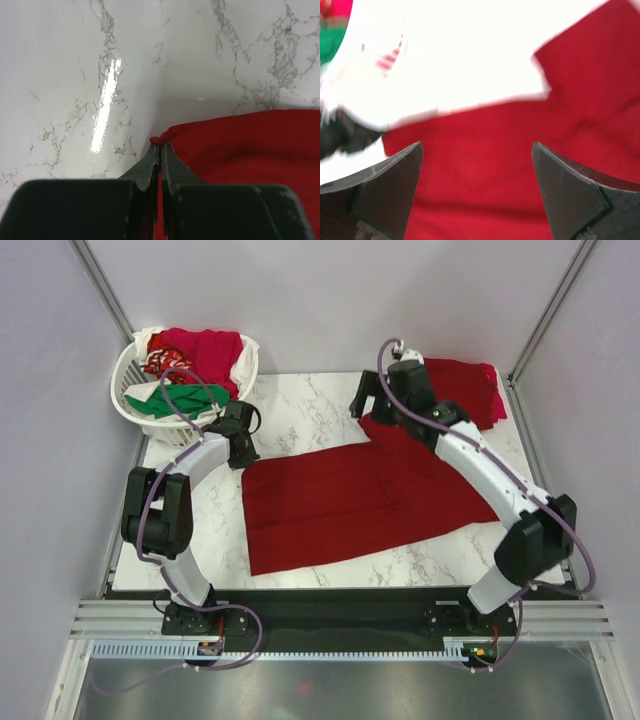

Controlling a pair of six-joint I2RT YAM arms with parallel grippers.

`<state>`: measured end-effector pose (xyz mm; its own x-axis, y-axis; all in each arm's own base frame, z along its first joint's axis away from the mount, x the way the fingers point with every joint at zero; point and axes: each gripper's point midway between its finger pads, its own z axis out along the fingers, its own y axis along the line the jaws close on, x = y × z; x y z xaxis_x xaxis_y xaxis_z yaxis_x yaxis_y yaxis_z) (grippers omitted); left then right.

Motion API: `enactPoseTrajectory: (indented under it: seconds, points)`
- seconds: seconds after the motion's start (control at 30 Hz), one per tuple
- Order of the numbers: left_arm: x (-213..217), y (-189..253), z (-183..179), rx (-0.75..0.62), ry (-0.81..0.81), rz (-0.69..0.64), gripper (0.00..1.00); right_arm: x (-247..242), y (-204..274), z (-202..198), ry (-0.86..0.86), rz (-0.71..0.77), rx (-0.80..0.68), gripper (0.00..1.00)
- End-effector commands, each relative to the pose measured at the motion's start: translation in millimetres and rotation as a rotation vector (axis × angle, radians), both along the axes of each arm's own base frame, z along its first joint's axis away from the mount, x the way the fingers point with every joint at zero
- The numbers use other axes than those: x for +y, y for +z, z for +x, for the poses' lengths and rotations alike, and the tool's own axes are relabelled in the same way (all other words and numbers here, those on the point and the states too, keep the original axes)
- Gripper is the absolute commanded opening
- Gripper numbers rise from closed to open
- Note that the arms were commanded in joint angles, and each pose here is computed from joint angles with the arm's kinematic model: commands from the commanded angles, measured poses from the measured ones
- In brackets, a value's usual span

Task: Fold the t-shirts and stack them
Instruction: Fold the tshirt

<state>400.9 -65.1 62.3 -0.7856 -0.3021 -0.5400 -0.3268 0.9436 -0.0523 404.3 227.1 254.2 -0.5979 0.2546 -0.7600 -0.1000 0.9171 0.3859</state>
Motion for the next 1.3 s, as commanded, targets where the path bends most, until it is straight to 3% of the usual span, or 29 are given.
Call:
enactPoseTrajectory:
  seconds: [0.0, 0.03, 0.1, 0.13, 0.2, 0.23, 0.27, 0.37, 0.93, 1.07, 1.17, 1.23, 1.27]
  points:
    - [-10.4, 25.4, 2.3, -0.023, -0.065, -0.048, 0.02, -22.9, -4.9, 52.7, -0.101, -0.051, 0.009, 0.98]
    - [-12.3, 26.9, 1.7, -0.024, -0.070, -0.058, 0.02, -22.0, -31.4, 66.9, -0.109, -0.090, 0.059, 0.98]
    - [-12.1, 30.2, -0.3, -0.029, -0.071, -0.060, 0.02, -28.0, -23.8, 96.1, -0.146, -0.140, 0.019, 0.98]
    - [-10.9, 32.7, -2.8, -0.033, -0.072, -0.057, 0.02, -28.5, -60.8, 108.5, -0.150, -0.201, 0.086, 0.98]
    - [-8.9, 33.8, -5.7, -0.036, -0.067, -0.052, 0.02, -33.7, -47.3, 139.2, -0.181, -0.245, 0.039, 0.98]
    - [-8.7, 33.5, -8.1, -0.035, -0.066, -0.053, 0.02, -35.1, -86.8, 149.0, -0.181, -0.299, 0.109, 0.98]
    - [-9.1, 34.6, -9.6, -0.036, -0.065, -0.058, 0.02, -36.9, -67.8, 166.5, -0.197, -0.278, 0.061, 0.98]
    - [-12.7, 32.6, -13.0, -0.029, -0.077, -0.069, 0.02, -44.6, -93.6, 190.0, -0.219, -0.295, 0.073, 0.98]
    - [-17.9, 10.1, -18.9, 0.025, -0.069, -0.050, 0.02, -69.9, -214.6, 220.9, -0.260, -0.378, 0.177, 0.95]
    - [-16.0, 3.1, -17.7, 0.041, -0.061, -0.036, 0.02, -70.7, -237.6, 215.4, -0.240, -0.389, 0.219, 0.70]
    - [-14.2, 0.7, -16.0, 0.045, -0.056, -0.024, 0.02, -68.8, -254.4, 205.0, -0.227, -0.383, 0.262, 0.59]
    - [-8.8, -0.8, -15.6, 0.046, -0.043, -0.002, 0.02, -64.2, -266.1, 198.3, -0.207, -0.360, 0.291, 0.45]
    - [-4.5, -1.2, -14.9, 0.046, -0.032, 0.005, 0.02, -61.9, -268.6, 197.1, -0.198, -0.350, 0.295, 0.28]
